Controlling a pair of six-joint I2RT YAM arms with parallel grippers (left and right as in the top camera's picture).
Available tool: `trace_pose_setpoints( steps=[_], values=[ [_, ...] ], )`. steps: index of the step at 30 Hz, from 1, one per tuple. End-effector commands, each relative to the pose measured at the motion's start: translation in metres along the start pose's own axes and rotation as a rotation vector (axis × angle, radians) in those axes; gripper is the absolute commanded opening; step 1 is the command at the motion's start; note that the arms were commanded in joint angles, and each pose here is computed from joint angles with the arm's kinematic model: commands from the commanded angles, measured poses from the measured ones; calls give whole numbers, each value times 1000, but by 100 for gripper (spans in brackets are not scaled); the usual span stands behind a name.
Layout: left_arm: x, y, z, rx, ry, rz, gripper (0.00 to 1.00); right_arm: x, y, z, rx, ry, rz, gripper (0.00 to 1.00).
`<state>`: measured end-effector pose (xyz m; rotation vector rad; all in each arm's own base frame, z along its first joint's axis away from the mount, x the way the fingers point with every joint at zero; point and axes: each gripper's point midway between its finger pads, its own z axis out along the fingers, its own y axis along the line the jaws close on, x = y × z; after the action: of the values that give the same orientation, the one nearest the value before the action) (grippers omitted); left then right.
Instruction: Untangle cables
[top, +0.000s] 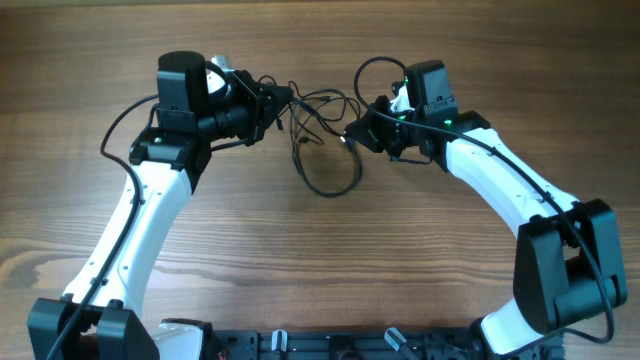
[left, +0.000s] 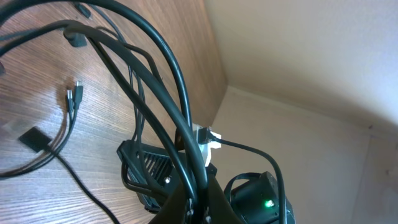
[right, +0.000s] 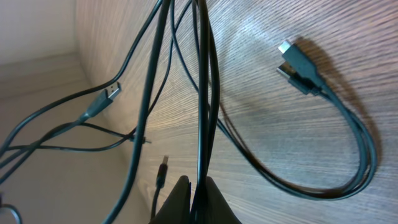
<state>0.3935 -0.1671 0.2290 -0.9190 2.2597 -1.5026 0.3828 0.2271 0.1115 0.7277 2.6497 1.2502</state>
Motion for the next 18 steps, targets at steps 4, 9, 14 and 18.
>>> trace_pose_setpoints(
  steps=[4,9,14,18],
  values=[
    [-5,13,-4,-60,-19,70,4,-5,-13,3,54,-27,-93,11],
    [-4,22,-4,-95,-16,77,4,-6,-15,3,62,-34,-105,17],
    [-4,22,-4,-94,-16,78,4,-6,-15,3,63,-33,-104,17],
    [-4,22,-4,-94,-16,78,4,-5,-16,3,65,-31,-102,17]
  ],
)
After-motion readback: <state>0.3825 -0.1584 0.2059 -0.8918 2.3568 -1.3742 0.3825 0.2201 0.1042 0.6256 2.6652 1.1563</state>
